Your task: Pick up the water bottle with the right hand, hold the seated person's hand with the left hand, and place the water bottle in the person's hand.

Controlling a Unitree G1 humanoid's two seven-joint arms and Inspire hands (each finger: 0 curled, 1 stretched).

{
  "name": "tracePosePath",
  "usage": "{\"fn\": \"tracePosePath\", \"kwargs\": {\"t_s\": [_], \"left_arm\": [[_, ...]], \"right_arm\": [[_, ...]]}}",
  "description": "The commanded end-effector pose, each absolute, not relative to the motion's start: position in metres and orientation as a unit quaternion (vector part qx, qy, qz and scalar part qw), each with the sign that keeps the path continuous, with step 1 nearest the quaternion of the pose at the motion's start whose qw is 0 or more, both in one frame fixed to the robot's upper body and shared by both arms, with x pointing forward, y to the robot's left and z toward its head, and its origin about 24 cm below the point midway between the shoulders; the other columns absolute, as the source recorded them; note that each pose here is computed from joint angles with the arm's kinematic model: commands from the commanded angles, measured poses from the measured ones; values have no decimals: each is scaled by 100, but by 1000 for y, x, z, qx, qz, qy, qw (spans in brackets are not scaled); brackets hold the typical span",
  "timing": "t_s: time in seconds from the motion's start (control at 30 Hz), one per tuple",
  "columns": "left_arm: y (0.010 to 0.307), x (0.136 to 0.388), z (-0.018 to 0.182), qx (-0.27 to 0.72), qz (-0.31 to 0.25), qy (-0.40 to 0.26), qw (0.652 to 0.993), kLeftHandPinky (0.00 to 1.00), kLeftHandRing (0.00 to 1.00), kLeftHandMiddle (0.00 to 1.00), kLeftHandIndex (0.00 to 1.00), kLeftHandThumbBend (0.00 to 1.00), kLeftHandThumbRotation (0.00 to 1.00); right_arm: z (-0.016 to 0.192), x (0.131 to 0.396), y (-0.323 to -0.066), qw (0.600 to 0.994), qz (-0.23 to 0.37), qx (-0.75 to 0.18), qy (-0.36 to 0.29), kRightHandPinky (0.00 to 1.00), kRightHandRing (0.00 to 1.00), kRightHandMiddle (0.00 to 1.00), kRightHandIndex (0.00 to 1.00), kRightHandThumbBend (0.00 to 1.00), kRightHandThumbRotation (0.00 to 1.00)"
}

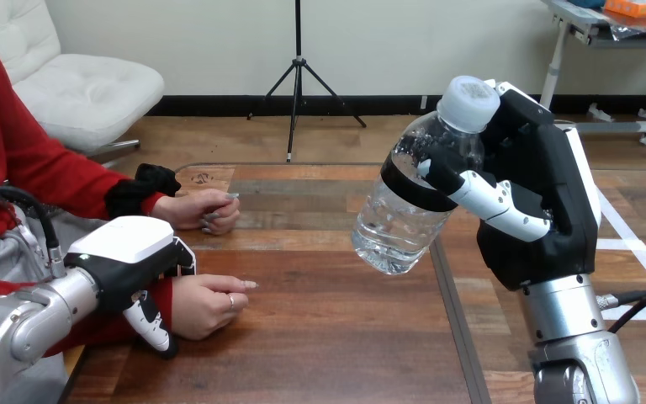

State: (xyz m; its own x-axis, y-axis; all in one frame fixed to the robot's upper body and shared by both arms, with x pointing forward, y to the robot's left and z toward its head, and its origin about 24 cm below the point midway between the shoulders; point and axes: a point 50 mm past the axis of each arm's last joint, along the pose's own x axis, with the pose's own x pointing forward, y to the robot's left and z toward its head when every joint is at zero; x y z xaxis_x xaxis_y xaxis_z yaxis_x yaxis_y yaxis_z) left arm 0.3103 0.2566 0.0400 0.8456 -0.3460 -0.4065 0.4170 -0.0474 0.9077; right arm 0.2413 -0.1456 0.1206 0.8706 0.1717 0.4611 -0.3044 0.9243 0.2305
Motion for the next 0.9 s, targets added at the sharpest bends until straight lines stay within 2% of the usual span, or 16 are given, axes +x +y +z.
{"fn": "tracePosePath", "kwargs": {"t_s": [0.0, 0.87], "left_arm": [[257, 313, 54, 670, -274, 9, 690, 32, 38, 45, 47, 96, 0], [250, 308, 73, 654, -277, -21, 704, 29, 36, 43, 46, 94, 0]], "right_arm": [[141, 245, -142, 942, 137, 162, -262, 24, 31, 40, 42, 72, 0], [140, 251, -136, 945, 139, 158, -251, 24, 31, 40, 42, 71, 0]]}}
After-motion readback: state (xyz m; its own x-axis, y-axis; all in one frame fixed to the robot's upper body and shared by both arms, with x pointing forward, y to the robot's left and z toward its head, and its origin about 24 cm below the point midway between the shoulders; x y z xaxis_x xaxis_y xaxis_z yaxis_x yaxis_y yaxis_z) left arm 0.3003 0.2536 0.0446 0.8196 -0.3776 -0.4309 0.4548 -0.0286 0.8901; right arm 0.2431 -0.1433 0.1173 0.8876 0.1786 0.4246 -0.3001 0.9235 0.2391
